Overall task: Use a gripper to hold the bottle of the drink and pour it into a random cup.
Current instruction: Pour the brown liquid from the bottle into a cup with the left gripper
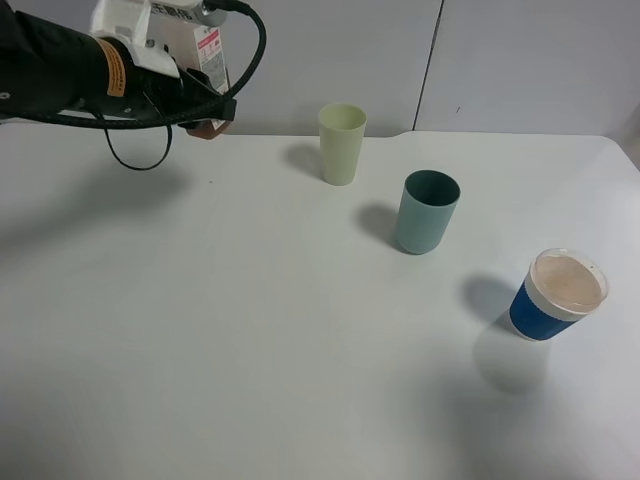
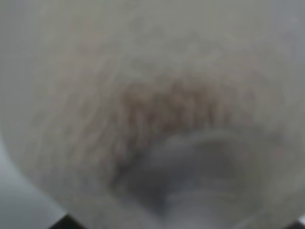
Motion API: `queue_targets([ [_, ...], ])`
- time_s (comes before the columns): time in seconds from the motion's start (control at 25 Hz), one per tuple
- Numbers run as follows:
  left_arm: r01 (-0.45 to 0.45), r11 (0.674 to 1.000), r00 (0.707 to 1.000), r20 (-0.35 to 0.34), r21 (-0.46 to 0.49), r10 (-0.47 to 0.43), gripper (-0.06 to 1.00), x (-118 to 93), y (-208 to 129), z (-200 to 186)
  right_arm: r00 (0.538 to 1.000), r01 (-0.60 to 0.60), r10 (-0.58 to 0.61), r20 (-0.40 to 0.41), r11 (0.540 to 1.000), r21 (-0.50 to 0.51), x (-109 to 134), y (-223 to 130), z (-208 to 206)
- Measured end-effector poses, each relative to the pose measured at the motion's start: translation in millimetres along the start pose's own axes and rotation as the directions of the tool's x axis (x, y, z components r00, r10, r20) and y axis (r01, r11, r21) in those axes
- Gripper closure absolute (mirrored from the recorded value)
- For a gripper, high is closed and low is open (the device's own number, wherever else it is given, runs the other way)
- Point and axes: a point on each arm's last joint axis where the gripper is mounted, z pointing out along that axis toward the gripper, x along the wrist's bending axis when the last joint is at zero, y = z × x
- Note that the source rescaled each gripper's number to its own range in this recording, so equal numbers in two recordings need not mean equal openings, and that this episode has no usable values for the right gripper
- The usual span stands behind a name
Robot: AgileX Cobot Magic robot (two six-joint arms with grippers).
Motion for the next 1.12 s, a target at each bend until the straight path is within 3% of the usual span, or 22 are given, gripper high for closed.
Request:
queue_targets([
  [0.16, 0.047, 0.999, 0.999, -0.015, 0.027, -0.047, 0.94, 1, -4, 2, 1.000, 0.000, 0.000, 0.000, 1.000, 0.000, 0, 0, 0],
  [0.32, 0.068, 0.997, 0.994, -0.082, 0.033, -0.065, 0.94, 6, -6, 4, 1.000, 0.000, 0.000, 0.000, 1.000, 0.000, 0, 0, 0],
  [0.52, -0.011, 1.000, 0.981, -0.194, 0.013, 0.014, 0.94, 0, -4, 4, 1.000, 0.000, 0.000, 0.000, 1.000, 0.000, 0, 0, 0],
  [0.84, -0.069, 0.996, 0.920, -0.383, 0.064, 0.088, 0.94, -2, -14, 22, 1.000, 0.000, 0.000, 0.000, 1.000, 0.000, 0, 0, 0],
  [1.12, -0.160, 0.977, 0.886, -0.417, 0.141, 0.205, 0.94, -17, -11, 47, 1.000, 0.000, 0.000, 0.000, 1.000, 0.000, 0, 0, 0],
])
